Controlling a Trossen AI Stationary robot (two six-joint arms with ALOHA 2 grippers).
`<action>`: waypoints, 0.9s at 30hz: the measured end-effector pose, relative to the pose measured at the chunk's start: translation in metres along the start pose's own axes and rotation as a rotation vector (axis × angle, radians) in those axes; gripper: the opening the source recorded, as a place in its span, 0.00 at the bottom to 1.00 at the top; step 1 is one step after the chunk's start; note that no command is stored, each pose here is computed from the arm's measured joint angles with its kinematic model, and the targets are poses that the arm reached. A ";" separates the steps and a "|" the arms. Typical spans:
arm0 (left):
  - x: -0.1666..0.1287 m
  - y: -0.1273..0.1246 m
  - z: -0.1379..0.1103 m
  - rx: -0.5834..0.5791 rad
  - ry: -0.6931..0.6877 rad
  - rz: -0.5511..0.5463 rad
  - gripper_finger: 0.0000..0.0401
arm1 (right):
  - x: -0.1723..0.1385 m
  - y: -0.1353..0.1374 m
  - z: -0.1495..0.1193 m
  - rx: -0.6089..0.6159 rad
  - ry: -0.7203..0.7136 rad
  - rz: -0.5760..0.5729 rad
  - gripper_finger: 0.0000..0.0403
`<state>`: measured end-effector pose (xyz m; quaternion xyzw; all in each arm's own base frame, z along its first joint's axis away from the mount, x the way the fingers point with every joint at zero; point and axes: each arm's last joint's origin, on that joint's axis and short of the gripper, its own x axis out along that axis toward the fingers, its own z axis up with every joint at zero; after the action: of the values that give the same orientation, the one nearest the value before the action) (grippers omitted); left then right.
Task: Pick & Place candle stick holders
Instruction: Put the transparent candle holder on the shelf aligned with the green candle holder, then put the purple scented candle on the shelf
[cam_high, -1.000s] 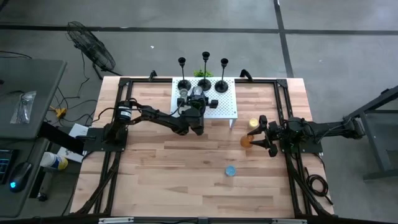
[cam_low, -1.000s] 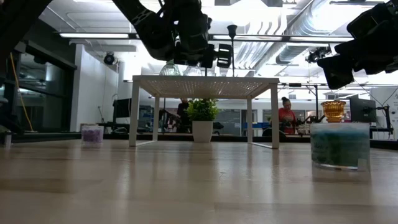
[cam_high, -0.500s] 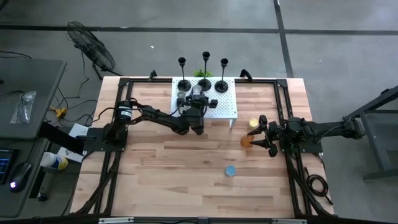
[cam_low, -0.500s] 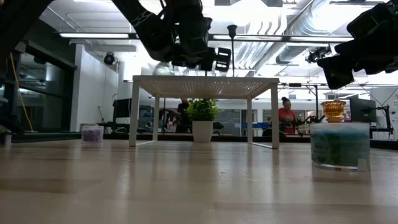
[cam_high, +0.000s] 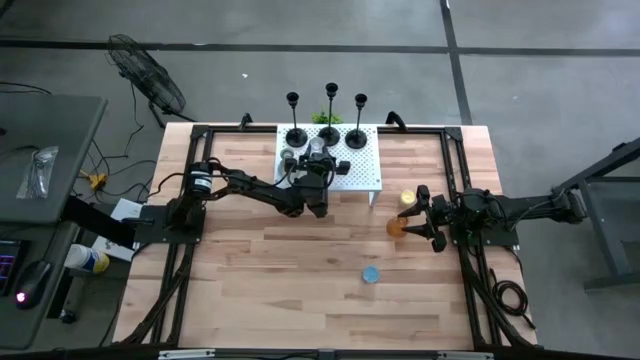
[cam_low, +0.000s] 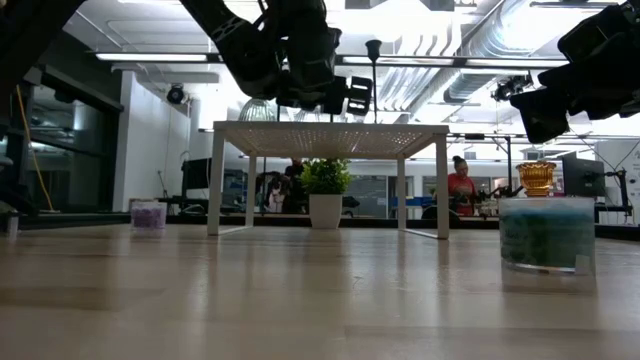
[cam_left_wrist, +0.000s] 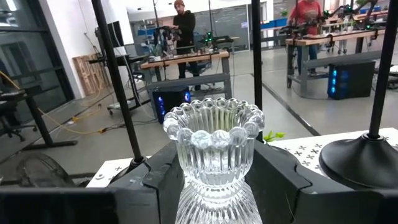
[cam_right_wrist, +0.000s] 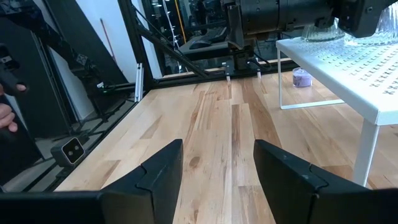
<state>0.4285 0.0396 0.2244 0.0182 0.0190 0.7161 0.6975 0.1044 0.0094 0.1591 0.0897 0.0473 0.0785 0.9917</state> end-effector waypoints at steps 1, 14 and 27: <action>0.000 0.000 0.000 0.000 -0.002 -0.005 0.40 | 0.000 0.000 0.000 0.000 0.000 0.000 0.47; -0.009 -0.001 0.000 -0.010 -0.007 -0.036 0.40 | 0.000 0.000 0.000 0.000 0.000 0.000 0.47; -0.026 -0.001 0.001 -0.017 -0.002 -0.059 0.66 | 0.000 0.000 0.000 0.000 0.000 0.000 0.47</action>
<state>0.4301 0.0138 0.2250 0.0124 0.0126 0.6953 0.7185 0.1044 0.0094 0.1592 0.0899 0.0471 0.0785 0.9917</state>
